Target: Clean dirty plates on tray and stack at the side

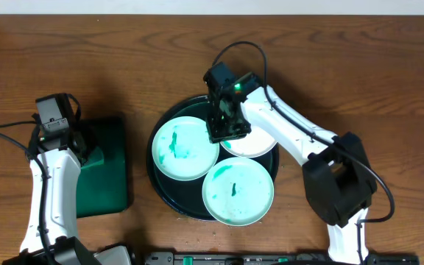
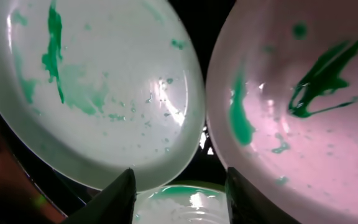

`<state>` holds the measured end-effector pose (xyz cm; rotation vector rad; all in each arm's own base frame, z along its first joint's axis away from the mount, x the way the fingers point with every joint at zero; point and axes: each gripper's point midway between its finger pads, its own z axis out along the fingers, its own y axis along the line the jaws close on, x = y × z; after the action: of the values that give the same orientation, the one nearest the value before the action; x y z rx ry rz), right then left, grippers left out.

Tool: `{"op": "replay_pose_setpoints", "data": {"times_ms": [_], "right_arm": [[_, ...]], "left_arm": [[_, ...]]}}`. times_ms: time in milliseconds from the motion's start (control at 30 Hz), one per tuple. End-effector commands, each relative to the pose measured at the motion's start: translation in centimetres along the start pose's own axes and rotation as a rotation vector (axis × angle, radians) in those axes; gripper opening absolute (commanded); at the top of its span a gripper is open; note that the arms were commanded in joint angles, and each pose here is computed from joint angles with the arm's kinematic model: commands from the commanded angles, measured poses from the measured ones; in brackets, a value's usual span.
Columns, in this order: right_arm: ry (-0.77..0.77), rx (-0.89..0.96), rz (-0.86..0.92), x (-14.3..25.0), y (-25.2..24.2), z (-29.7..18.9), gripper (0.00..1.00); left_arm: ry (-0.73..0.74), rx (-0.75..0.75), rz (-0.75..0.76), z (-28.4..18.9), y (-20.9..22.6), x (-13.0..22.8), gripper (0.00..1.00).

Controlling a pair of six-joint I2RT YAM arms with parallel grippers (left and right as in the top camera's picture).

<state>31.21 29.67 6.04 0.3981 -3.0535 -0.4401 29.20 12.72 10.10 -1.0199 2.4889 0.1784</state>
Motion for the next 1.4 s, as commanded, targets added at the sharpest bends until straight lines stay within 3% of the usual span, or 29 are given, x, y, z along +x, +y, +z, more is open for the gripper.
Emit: {"op": "replay_pose_setpoints", "data": {"times_ms": [0,433,1000,1367], "right_arm": [[0.082,0.023,0.025,1.9,0.4,3.2,0.42],[0.092,0.025,0.019,2.2,1.1,4.5,0.4],[0.035,0.096,0.128,1.7,-0.9,6.4,0.25],[0.02,0.088,0.138,1.6,-1.0,7.0,0.03]], "left_arm": [[-0.009,-0.018,-0.008,-0.1,0.4,0.0,0.07],[-0.002,-0.021,-0.007,-0.1,0.4,0.1,0.07],[0.003,-0.022,-0.006,-0.1,0.5,0.3,0.07],[0.02,0.014,0.008,-0.1,-0.1,0.6,0.07]]}}
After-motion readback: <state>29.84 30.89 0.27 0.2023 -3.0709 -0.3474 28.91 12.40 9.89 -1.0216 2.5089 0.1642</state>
